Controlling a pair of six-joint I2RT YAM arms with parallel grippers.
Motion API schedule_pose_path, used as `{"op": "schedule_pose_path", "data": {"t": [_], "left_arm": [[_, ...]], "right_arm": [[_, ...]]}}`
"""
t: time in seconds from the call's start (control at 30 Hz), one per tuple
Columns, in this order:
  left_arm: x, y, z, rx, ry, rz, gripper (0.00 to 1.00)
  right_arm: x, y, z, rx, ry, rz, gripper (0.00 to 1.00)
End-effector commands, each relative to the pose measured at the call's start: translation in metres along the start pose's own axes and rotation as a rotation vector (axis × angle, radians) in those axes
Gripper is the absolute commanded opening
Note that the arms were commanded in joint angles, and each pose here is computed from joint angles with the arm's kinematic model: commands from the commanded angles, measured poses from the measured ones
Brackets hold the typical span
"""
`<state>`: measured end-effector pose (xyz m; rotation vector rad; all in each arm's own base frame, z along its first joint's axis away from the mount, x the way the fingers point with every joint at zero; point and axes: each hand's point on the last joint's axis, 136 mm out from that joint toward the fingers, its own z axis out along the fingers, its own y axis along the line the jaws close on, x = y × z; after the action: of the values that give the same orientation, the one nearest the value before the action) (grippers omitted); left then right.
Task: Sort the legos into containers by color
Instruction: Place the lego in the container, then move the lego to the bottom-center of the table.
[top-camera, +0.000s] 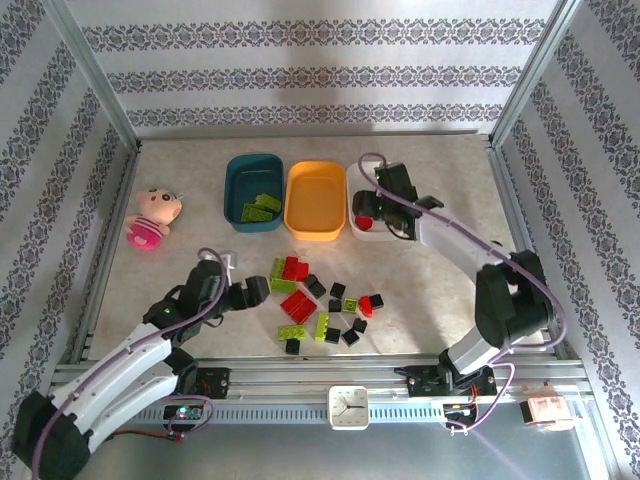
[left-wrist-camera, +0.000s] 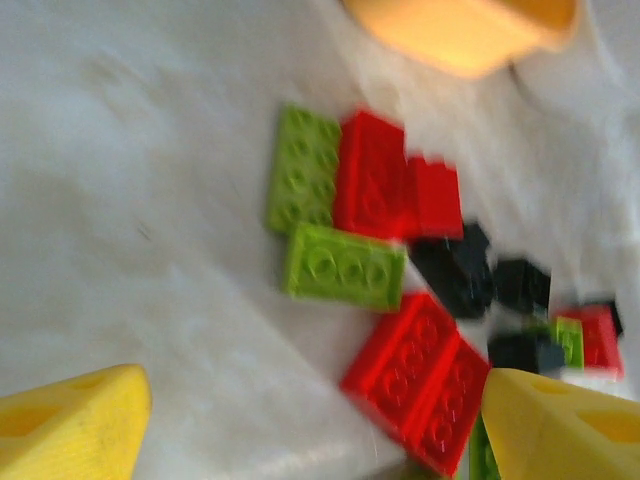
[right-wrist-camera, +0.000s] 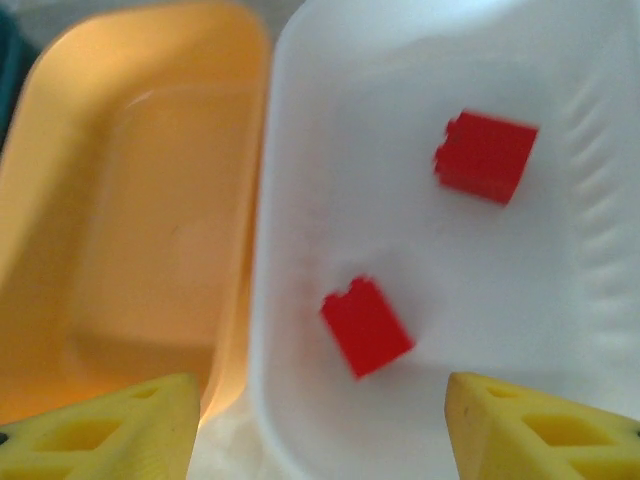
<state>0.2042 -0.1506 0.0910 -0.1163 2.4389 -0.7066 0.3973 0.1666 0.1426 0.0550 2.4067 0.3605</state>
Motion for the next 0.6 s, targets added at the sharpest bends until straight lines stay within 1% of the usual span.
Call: {"op": "schedule_pose_path", "data": {"t": [0.0,0.1,0.17,0.23,0.37,0.43,0.57], "left_arm": [[0.028,-0.006,0.001,-0.051,0.071,0.084,0.86],[0.057,-0.015,0.004,-0.084,0.118,0.176,0.86],[0.073,-0.021,0.005,-0.110,0.147,0.235,0.83],[0.091,-0.025,0.008,-0.139,0.181,0.290,0.81],[0.112,-0.032,0.016,-0.208,0.224,0.396,0.77],[0.119,-0.038,0.020,-0.217,0.248,0.424,0.75],[0.134,-0.046,0.029,-0.204,0.300,0.437,0.73]], "right_arm": [[0.028,0.000,-0.007,-0.003,0.007,-0.001,0.66],[0.050,0.002,-0.014,-0.026,0.021,-0.001,0.66],[0.059,0.002,-0.020,-0.029,0.019,-0.010,0.66],[0.063,0.001,-0.026,-0.033,0.012,-0.014,0.66],[0.064,-0.002,-0.035,-0.034,-0.004,-0.018,0.67],[0.064,-0.002,-0.038,-0.039,-0.010,-0.017,0.67],[0.061,-0.003,-0.044,-0.045,-0.027,-0.019,0.67]]}}
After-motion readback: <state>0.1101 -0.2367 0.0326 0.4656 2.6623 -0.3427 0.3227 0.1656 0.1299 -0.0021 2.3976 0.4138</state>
